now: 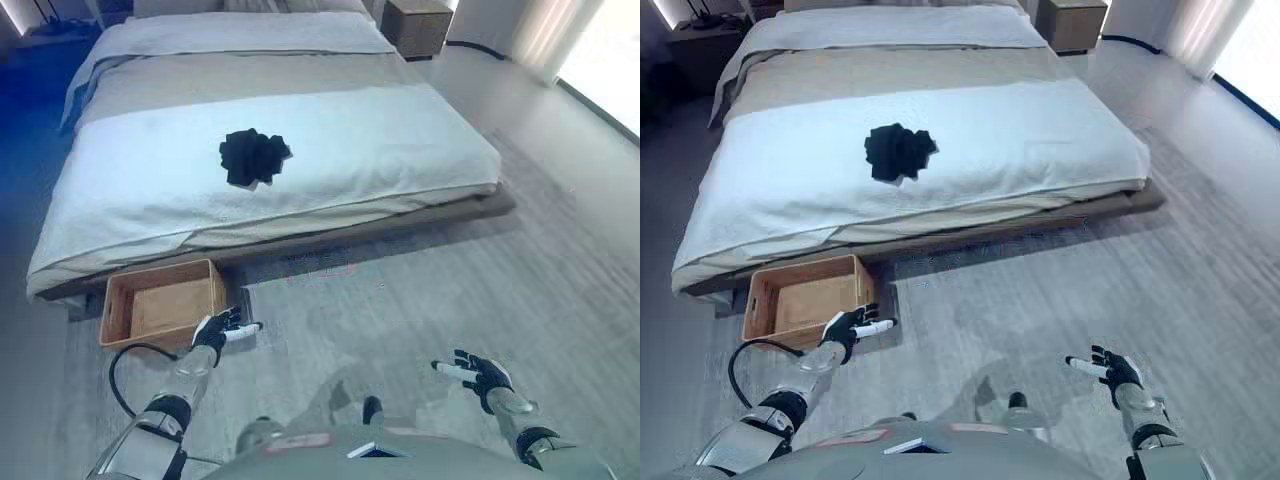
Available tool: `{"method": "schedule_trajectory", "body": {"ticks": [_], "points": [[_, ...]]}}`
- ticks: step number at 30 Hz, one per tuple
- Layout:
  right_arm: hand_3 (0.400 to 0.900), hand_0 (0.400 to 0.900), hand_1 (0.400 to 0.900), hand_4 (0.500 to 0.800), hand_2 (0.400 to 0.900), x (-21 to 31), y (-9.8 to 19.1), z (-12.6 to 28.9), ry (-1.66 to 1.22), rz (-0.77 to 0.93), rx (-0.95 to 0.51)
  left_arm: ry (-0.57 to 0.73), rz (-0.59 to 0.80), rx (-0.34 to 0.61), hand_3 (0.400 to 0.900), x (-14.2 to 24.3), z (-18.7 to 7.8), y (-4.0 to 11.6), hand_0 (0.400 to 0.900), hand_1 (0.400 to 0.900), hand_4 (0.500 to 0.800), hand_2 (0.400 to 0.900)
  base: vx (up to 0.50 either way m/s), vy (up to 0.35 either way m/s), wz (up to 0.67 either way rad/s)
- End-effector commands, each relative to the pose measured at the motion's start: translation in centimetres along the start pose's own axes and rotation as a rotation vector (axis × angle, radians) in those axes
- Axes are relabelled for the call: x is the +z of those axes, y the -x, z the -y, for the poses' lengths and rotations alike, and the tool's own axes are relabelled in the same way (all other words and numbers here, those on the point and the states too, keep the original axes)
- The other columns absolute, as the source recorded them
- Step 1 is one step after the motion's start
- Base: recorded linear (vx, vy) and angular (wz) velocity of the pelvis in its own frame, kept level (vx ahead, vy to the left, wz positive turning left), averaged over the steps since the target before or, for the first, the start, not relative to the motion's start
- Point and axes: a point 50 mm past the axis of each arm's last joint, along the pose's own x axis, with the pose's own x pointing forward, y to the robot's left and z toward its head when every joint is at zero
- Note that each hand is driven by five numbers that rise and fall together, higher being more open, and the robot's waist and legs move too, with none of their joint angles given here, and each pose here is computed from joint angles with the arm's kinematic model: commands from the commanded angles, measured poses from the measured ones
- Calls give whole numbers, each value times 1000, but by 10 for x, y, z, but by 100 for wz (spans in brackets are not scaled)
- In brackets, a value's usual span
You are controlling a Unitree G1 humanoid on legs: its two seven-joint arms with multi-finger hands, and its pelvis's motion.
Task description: Put the clothes on the bed into the basket.
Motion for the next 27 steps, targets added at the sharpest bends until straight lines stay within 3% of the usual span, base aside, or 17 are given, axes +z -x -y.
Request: {"method": "schedule_trajectory", "body": {"ticks": [1, 27], "points": [[900, 900, 900, 800, 900, 28, -3, 13, 15, 98, -48, 22, 168, 34, 900, 44, -9, -6, 900, 900, 800, 900, 0, 0, 0], [900, 900, 900, 800, 900, 37, -5, 10, -3, 111, -43, 36, 189, 64, 900, 52, -13, -8, 900, 900, 800, 900, 5, 35, 0]]}}
